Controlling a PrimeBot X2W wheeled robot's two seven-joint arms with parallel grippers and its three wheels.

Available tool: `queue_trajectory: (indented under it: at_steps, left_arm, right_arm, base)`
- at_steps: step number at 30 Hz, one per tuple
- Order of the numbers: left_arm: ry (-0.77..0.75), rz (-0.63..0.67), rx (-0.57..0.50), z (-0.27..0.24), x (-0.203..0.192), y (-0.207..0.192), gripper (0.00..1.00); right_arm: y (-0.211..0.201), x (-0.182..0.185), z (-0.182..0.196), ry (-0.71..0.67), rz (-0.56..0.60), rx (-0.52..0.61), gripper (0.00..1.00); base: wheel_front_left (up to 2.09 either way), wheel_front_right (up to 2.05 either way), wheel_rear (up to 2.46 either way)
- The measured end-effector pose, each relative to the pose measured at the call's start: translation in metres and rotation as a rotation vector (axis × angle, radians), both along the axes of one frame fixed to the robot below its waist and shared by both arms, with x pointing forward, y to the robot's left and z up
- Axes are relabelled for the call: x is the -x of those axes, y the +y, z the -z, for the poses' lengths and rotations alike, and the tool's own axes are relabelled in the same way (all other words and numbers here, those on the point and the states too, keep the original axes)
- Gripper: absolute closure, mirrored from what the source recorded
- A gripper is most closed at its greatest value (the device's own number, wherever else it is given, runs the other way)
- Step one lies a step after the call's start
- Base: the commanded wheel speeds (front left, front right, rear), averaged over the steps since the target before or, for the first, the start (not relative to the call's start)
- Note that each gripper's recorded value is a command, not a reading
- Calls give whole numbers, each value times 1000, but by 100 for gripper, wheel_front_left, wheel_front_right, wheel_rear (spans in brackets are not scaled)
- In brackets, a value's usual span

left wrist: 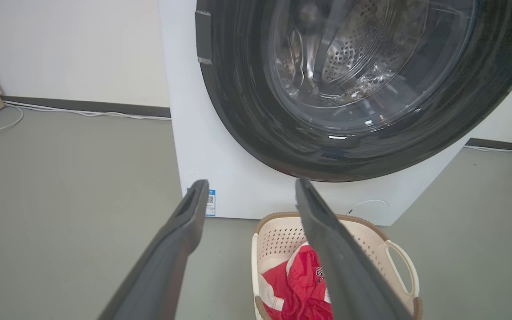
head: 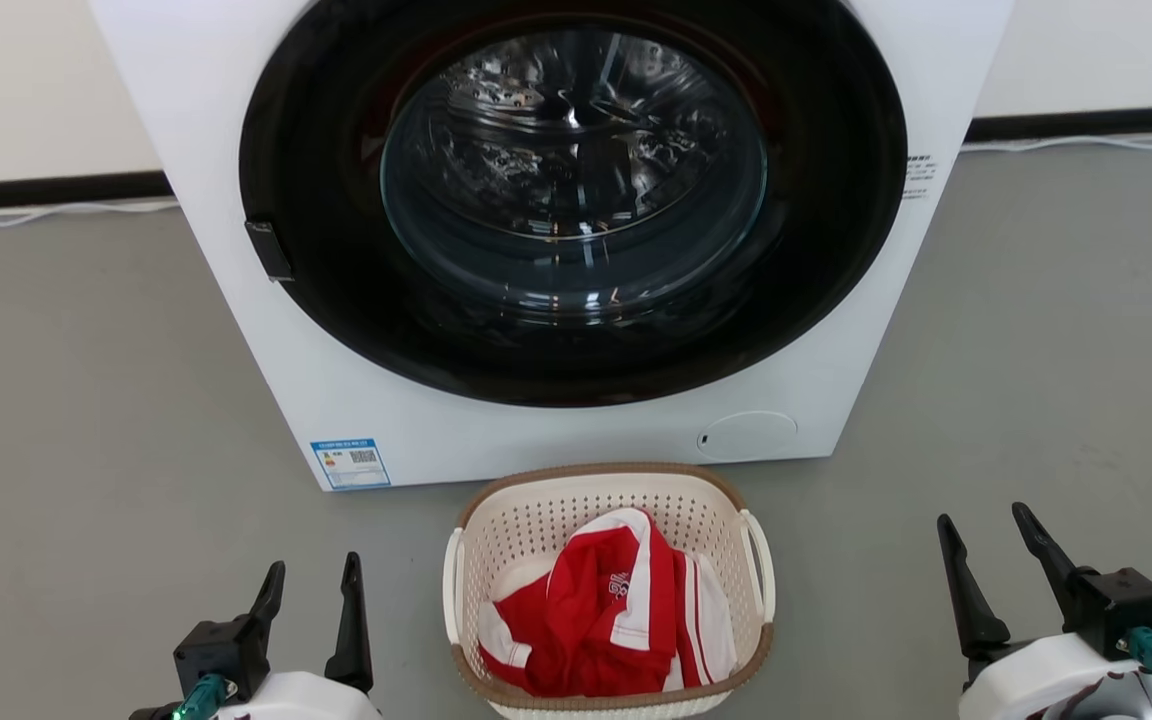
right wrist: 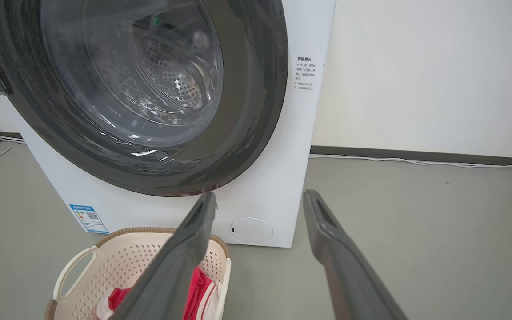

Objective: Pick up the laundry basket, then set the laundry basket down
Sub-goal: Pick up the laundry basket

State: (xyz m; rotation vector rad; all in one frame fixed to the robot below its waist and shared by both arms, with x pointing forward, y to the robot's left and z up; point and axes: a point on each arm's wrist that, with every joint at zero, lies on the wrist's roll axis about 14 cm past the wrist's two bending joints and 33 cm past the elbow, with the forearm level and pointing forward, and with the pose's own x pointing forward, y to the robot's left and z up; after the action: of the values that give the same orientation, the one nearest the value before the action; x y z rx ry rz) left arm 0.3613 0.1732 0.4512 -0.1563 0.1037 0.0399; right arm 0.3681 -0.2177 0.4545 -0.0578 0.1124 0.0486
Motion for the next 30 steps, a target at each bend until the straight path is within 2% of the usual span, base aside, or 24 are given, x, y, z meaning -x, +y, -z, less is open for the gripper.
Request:
queue_trajectory:
  at_steps: [12, 24, 30]
  left_arm:
    - [67, 50, -2, 23, -27, -16, 0]
    - [255, 123, 7, 87, -78, -42, 0]
    - [348, 139, 20, 121, -95, -50, 0]
  right_arm:
    - [3, -27, 31, 95, -3, -14, 0]
    - [14, -82, 85, 243, -34, -29, 0]
    - [15, -97, 116, 314, -50, -20, 0]
  base:
    - [0, 0, 0]
    - [0, 0, 0]
    - [0, 0, 0]
